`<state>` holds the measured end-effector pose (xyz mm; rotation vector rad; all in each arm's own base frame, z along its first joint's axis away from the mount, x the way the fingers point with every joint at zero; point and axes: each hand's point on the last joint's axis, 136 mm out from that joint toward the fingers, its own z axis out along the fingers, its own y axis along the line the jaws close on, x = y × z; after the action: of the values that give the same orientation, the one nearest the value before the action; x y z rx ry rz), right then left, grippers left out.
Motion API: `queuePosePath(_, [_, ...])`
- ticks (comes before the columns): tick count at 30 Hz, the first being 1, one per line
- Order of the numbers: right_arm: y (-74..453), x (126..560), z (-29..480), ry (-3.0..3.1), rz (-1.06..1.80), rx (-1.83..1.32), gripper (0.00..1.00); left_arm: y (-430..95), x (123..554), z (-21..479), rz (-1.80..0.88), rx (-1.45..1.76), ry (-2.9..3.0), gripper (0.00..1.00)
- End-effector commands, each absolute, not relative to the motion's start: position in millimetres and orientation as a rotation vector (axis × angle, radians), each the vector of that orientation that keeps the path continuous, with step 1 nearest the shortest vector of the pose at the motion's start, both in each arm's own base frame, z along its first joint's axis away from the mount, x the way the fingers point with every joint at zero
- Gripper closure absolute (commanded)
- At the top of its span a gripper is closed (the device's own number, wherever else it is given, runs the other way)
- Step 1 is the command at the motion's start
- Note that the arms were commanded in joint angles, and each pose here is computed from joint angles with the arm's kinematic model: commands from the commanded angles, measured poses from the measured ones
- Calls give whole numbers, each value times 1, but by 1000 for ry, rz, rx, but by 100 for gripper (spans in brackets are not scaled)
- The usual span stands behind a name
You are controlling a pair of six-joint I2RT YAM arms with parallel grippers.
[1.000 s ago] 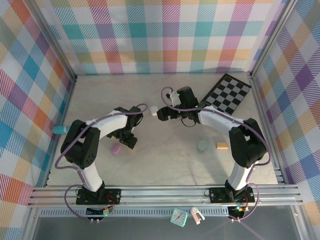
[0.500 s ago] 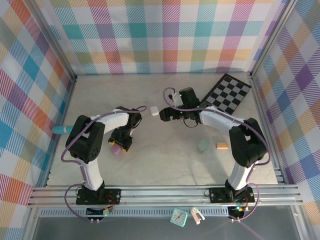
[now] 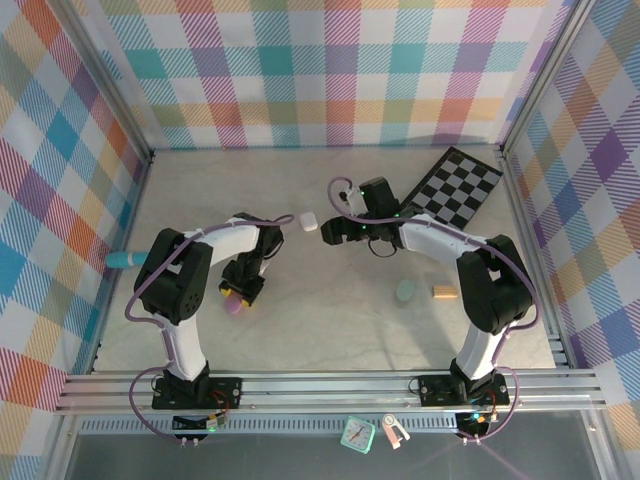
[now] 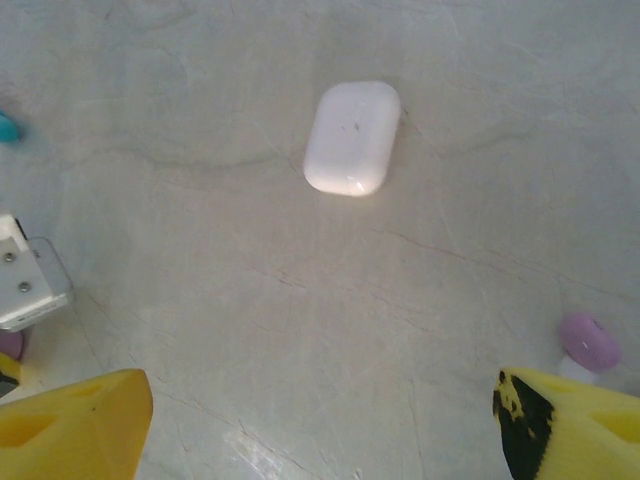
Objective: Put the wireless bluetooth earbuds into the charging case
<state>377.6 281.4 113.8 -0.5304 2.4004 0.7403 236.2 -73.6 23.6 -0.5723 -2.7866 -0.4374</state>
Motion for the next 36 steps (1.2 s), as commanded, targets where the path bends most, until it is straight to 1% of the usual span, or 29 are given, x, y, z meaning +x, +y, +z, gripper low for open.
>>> queuePosePath(1, [262,380,134,2359,736,-433,12,-109,249,38,-341,-640,-2871,57])
queuePosePath(9, [195,364,151,2327,620,-244,12,-189,270,33,-280,-899,-2854,56])
queuePosePath(12, [172,354,154,2321,586,-190,12,-212,274,24,-279,-965,-2823,56])
queuePosePath(16, [156,342,160,2309,567,-159,12,-230,275,13,-296,-1018,-2786,55])
queuePosePath(19, [154,336,161,2305,569,-157,12,-238,277,13,-293,-1045,-2798,49])
queuePosePath(24, [154,335,160,2304,577,-159,12,-244,291,35,-273,-1050,-2975,26])
queuePosePath(28, [158,339,160,2301,597,-162,12,-243,300,57,-232,-1025,-3148,15])
queuePosePath(30, [160,342,161,2304,609,-163,12,-242,298,68,-179,-1025,-3214,12])
queuePosePath(36, [166,344,163,2307,643,-162,12,-239,291,93,40,-1042,-3416,13])
